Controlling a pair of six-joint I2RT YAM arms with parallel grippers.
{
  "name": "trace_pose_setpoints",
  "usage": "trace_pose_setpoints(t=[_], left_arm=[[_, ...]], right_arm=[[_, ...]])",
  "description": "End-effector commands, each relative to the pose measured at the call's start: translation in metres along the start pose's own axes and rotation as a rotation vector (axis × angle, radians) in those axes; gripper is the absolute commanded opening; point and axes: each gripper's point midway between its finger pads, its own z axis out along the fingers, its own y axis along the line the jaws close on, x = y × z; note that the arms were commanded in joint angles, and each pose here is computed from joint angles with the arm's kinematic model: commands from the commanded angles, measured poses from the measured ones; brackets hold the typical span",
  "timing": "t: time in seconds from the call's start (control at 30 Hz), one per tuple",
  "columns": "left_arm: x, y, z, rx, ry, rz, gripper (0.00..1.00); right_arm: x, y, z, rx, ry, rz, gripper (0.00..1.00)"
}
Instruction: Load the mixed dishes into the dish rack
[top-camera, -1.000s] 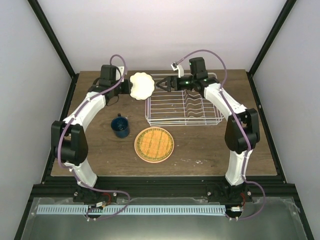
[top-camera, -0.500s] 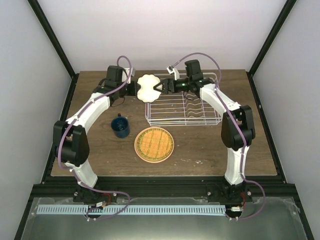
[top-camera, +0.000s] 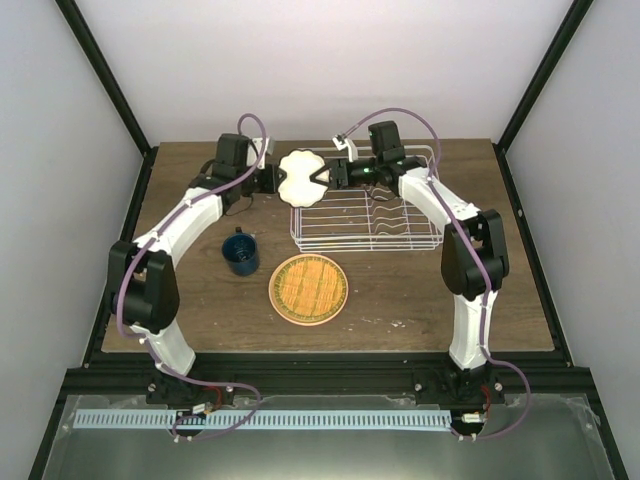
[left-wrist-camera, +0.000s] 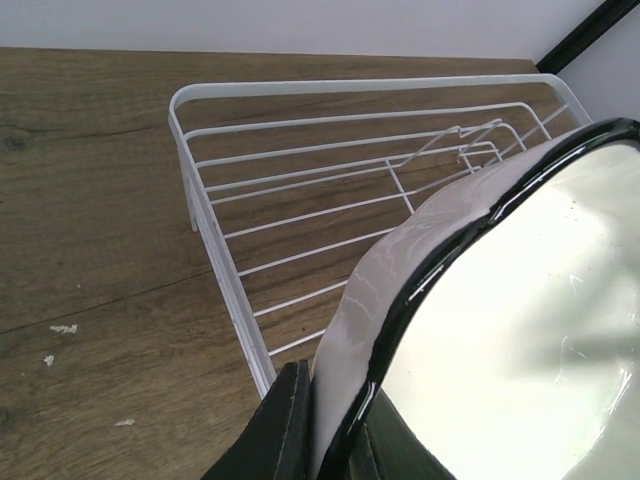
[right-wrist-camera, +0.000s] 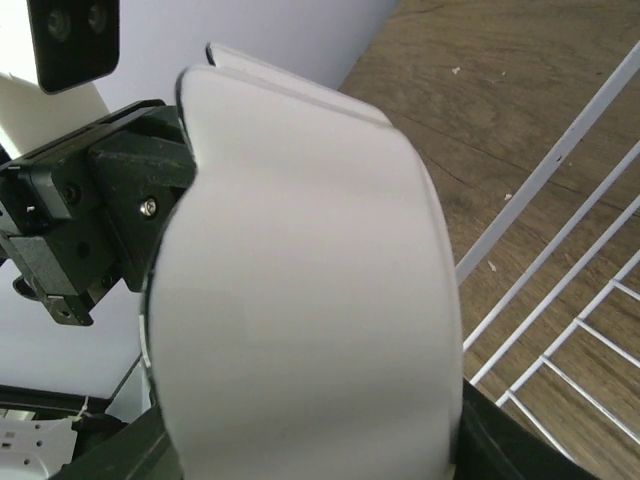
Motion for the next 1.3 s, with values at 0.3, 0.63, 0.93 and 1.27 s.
trace_pose_setpoints(t=[0.3, 0.63, 0.93, 1.27], left_arm=[[0.012, -0.004, 0.022, 0.095, -0.020, -0.034, 0.13], [0.026, 0.000, 0.032, 0.103, 0.015, -0.049, 0.27], [0.026, -0.005, 0.023, 0.114, 0.031, 0.002, 0.93], [0.008, -0.001, -0.021, 0.087, -0.014, 0.038, 1.00]], right_arm=[[-0.011, 0.028, -0.002, -0.089, -0.016, -0.099, 0.36], [-0.015, 0.027, -0.002, -0.066, -0.029, -0.114, 0.34], [-0.022, 0.018, -0.004, -0.005, -0.048, -0.115, 0.32], [-0.035, -0.006, -0.017, 0.197, -0.059, -0.158, 0.32]])
